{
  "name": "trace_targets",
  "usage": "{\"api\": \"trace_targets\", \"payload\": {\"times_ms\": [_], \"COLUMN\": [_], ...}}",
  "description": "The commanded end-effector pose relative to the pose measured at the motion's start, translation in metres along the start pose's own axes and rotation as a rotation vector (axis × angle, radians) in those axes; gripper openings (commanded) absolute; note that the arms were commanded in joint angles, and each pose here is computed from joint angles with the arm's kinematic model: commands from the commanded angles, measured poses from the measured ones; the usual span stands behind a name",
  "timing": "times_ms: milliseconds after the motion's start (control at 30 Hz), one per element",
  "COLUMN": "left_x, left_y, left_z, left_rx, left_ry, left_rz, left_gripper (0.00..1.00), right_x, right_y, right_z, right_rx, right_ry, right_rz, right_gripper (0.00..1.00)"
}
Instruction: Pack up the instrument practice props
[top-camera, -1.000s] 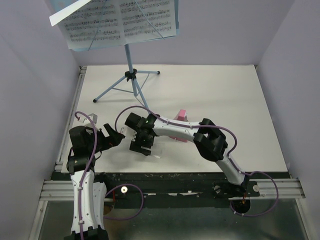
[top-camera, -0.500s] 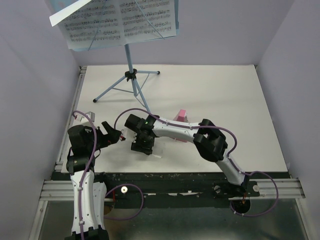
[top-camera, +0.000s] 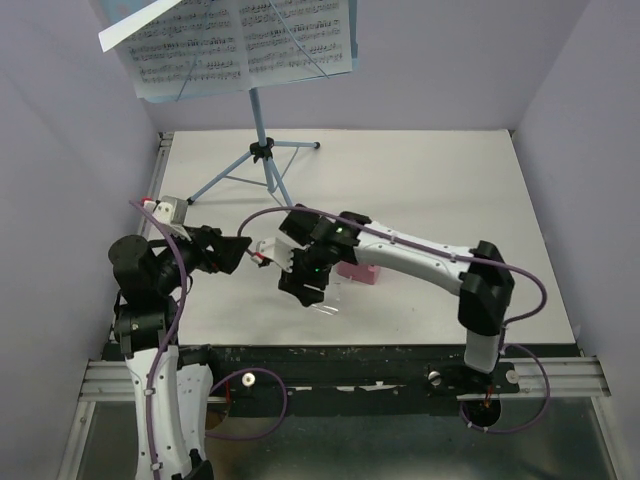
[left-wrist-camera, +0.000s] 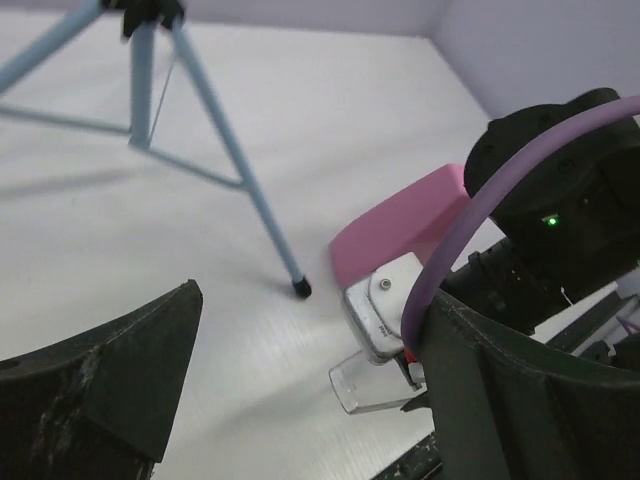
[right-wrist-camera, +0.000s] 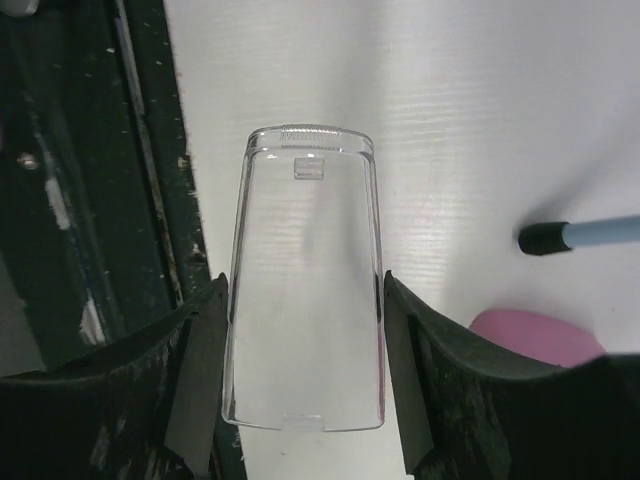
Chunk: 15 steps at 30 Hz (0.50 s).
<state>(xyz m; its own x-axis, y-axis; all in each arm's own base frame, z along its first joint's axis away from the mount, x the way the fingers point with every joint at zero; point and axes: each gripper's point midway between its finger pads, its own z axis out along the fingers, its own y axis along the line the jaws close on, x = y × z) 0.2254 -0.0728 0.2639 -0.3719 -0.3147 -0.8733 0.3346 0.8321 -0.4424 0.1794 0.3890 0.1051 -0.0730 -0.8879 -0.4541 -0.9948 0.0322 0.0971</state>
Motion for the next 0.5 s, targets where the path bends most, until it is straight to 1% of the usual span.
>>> {"api": "trace_targets", "payload": {"times_ms": [0,33,133,167,200,267,300,367,467], "left_x": [-0.049,-0.049,-0.043,-0.039,-0.033,-0.017,-0.011,0.01,0.02], "left_y": [0.005,-0.003,-0.038,-0.048,-0.057,-0.077,-0.084,-0.1,-0.113], "left_z": [0.003,0.004,0.004,0.004,0.005,0.008,0.01,0.017,0.037], "left_rx": [-0.008,0.047,0.282,0.364,0.436,0.569,0.612,0.742,0.85], "left_ry": [-0.098,-0.092,-0.067,-0.064,-0.049,0.009,0.037,0.119,0.17], "left_rz": [0.257,0.302,0.441,0.537,0.601,0.709,0.76,0.84,0.95], "left_gripper": [0.94,0.94,0.94,0.94,0.94,0.95,0.94,0.94,0.95], "right_x": [-0.035,-0.036,-0.032,-0.029,-0.025,-0.017,-0.015,-0.004,0.016], "right_y": [0.011,0.008,-0.004,-0.008,-0.01,-0.017,-0.021,-0.035,-0.053], "right_z": [-0.095,-0.109,-0.157,-0.172,-0.188,-0.219,-0.239,-0.267,-0.297], "right_rx": [0.015,0.032,0.1,0.128,0.161,0.244,0.309,0.428,0.569], "right_ry": [-0.302,-0.335,-0.422,-0.446,-0.473,-0.526,-0.576,-0.636,-0.7], "right_rz": [-0.04,-0.016,0.032,0.046,0.05,0.052,0.052,0.086,0.15], "right_gripper": [0.0,0.0,0.0,0.0,0.0,0.0,0.0,0.0,0.0]}}
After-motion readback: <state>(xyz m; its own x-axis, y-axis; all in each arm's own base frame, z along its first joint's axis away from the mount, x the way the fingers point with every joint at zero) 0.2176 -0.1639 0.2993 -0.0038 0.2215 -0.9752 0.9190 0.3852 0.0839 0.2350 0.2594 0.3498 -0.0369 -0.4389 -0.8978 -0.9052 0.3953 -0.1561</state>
